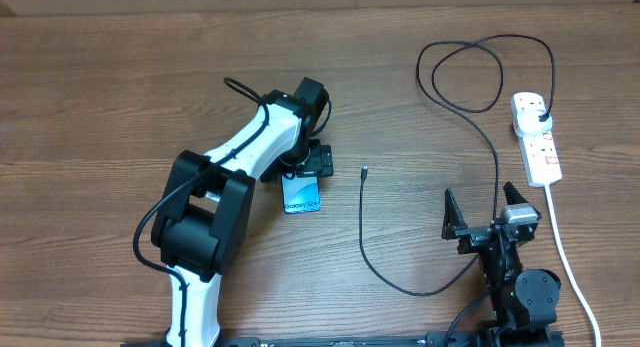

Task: Plug charger to phone and switch on socket
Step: 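Lower the left gripper onto the phone and close on its sides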

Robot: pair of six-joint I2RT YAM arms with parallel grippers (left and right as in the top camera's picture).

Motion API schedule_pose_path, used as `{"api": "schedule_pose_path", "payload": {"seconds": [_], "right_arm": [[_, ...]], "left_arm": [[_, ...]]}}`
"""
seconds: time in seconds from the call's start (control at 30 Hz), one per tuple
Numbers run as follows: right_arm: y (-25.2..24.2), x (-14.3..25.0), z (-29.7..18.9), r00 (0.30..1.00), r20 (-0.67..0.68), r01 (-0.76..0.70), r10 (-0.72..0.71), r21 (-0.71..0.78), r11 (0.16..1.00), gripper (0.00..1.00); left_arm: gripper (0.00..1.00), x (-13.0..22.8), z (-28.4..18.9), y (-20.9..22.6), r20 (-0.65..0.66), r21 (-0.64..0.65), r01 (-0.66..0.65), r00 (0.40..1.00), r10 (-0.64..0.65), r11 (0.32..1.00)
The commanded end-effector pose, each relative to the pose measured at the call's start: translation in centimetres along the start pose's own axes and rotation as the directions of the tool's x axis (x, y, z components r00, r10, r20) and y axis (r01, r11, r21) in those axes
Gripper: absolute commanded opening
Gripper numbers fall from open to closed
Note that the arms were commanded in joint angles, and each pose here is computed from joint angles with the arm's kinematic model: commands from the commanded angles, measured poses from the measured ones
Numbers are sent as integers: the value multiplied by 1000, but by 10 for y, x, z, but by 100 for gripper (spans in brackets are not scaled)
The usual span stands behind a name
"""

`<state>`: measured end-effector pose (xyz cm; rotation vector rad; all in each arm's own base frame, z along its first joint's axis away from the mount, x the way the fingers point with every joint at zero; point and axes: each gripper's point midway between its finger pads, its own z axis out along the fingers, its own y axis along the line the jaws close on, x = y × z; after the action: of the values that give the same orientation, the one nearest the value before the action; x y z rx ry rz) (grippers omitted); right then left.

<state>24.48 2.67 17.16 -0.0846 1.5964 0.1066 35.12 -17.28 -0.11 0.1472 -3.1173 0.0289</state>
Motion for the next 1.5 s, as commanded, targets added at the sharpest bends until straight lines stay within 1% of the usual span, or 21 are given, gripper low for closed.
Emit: {"api": "schedule_pose_path", "payload": {"seconds": [0.0, 0.23, 0.4, 0.43, 0.67, 1.07, 1.3, 1.37, 1.4, 1.47], "right_arm": [[0, 2, 0, 1000, 3, -5, 5, 2, 1000, 100], [0, 2, 0, 1000, 3, -5, 5, 2, 1000, 100], [0, 2, 0, 1000, 3, -5, 5, 2, 1000, 100], [0, 2, 0, 1000, 3, -5, 5, 2, 1000, 100], [0, 2, 0, 1000, 3, -5, 5, 2, 1000, 100], [0, 2, 0, 1000, 3, -5, 5, 2, 1000, 100], [0, 2, 0, 1000, 3, -5, 5, 2, 1000, 100], [0, 2, 0, 1000, 3, -5, 5, 2, 1000, 100], [0, 2, 0, 1000, 3, -5, 5, 2, 1000, 100], [0, 2, 0, 1000, 3, -5, 5, 2, 1000, 100]], "left_arm": [[100, 16, 27, 5, -51, -13, -16, 999, 16, 1000], [100, 16, 28, 9, -44, -32, -15, 999, 14, 999], [100, 17, 28, 7, -52, -23, -14, 999, 13, 1000], [100, 19, 27, 4, -63, -4, -13, 998, 12, 1000], [100, 15, 27, 3, -48, -5, -13, 999, 13, 1000], [100, 23, 26, 2, -86, 4, 48, 995, -48, 999], [100, 24, 26, 2, -89, 3, 56, 995, -56, 998], [98, 24, 26, 1, -89, 3, 56, 994, -55, 998], [95, 24, 26, 1, -89, 3, 56, 994, -56, 998], [93, 24, 26, 1, -89, 3, 56, 994, -55, 998]]}}
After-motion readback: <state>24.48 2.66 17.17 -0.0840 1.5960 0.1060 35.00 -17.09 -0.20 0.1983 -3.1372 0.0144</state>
